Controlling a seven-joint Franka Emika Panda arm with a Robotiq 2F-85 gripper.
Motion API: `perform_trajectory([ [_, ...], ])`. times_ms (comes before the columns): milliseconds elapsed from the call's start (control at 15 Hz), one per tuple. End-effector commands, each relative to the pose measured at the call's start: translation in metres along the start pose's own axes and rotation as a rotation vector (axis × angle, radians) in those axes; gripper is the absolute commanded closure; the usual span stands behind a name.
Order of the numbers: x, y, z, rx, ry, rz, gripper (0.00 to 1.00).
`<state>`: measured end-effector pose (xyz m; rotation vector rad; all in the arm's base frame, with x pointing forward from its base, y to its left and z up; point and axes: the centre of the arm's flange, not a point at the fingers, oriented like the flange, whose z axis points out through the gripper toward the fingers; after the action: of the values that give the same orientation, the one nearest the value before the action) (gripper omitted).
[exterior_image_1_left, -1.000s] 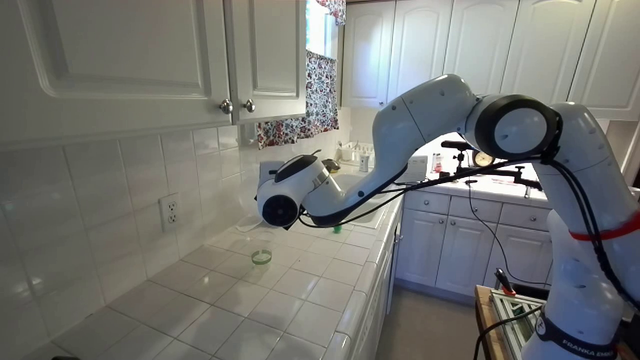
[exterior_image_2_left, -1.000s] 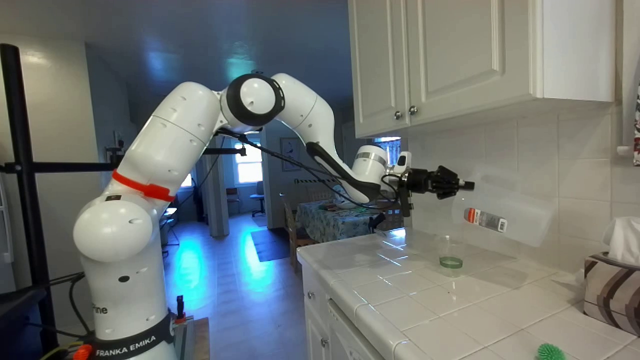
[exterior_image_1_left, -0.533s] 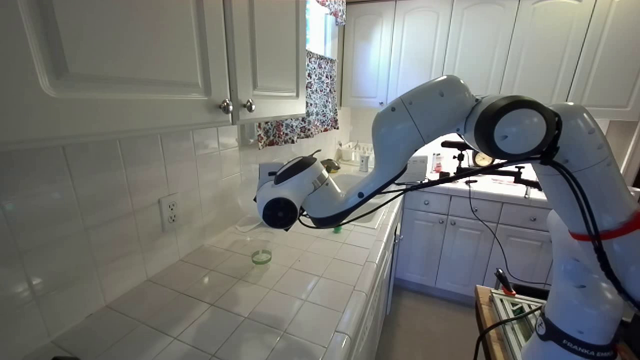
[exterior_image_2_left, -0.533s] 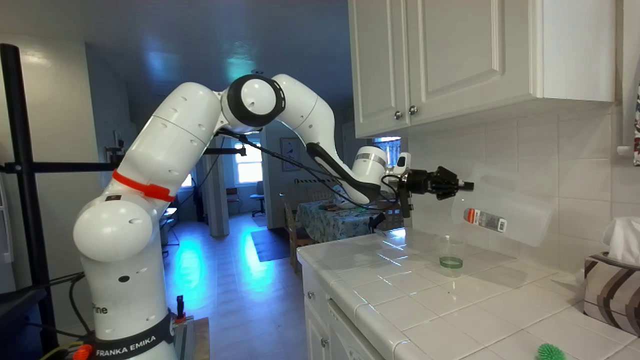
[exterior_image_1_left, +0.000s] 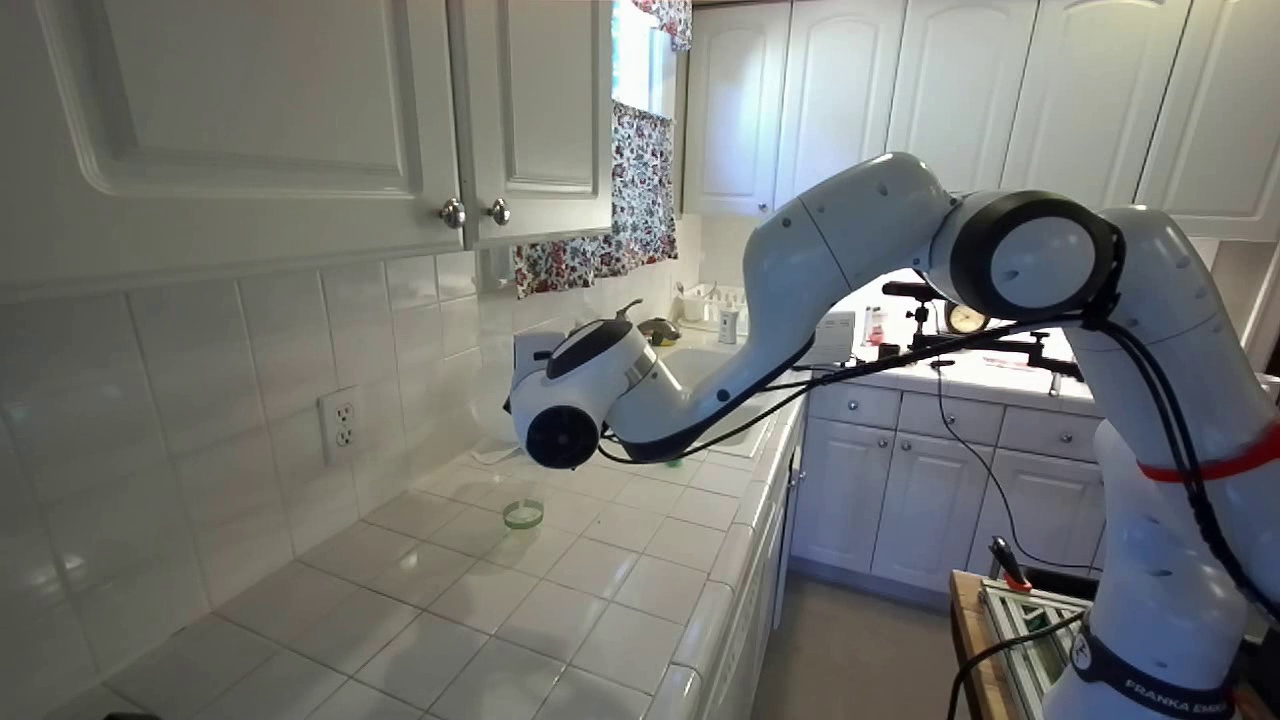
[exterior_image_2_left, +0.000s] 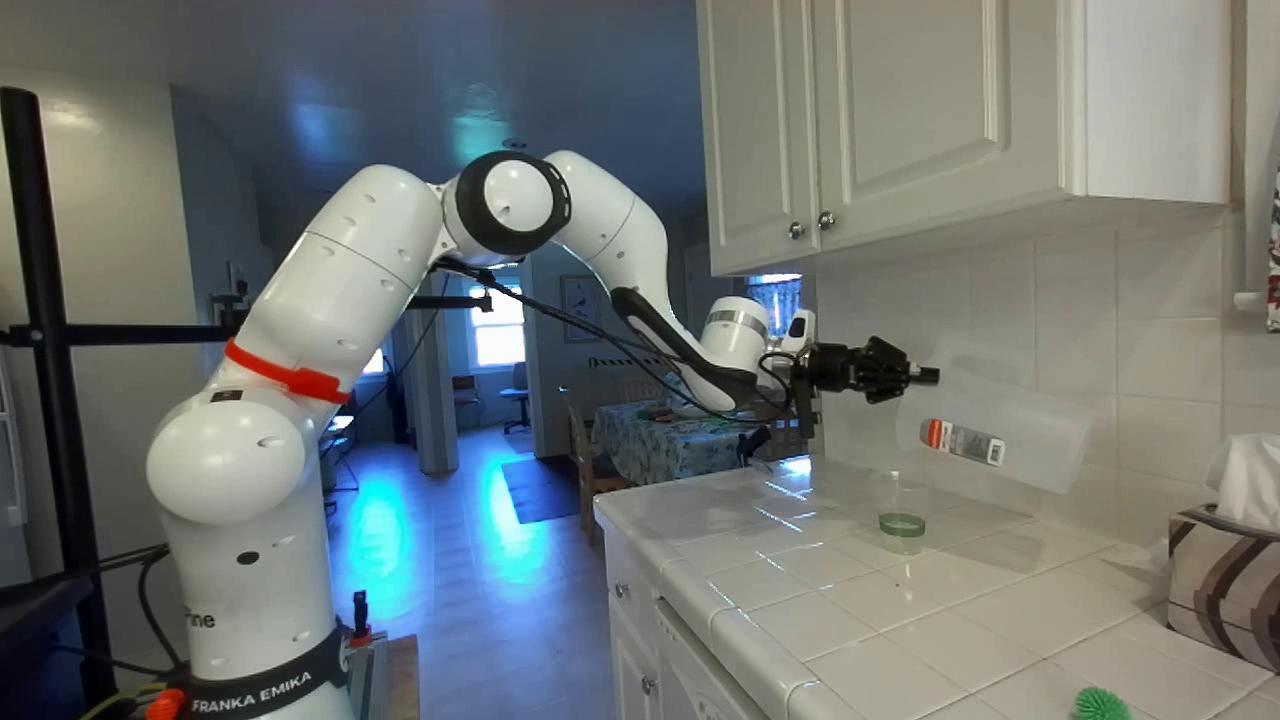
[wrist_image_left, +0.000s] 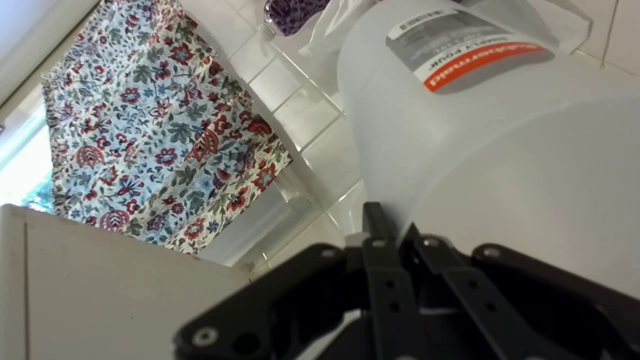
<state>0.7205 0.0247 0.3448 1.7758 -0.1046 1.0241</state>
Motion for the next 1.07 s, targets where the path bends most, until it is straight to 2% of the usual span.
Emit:
perform_trajectory([
  [0,-0.009,0.003,-0.003,-0.022,0.046,0.017,0.99],
  [133,-0.01,0.003,-0.003,-0.025,0.049,0.02,0.99],
  [200,-0.003,-0.002,-0.001,-0.002,0.015,-0.01,0.95],
  [400,-0.004,-0.002,-0.001,-0.007,0.015,-0.01,0.95],
  [467,-0.004,-0.002,-0.001,-0.008,0.015,-0.01,0.99],
  [667,-0.007,-0.01,-0.007,-0.027,0.045,-0.024,0.99],
  [1000,-0.011,-0.02,-0.012,-0.036,0.046,-0.033,0.99],
])
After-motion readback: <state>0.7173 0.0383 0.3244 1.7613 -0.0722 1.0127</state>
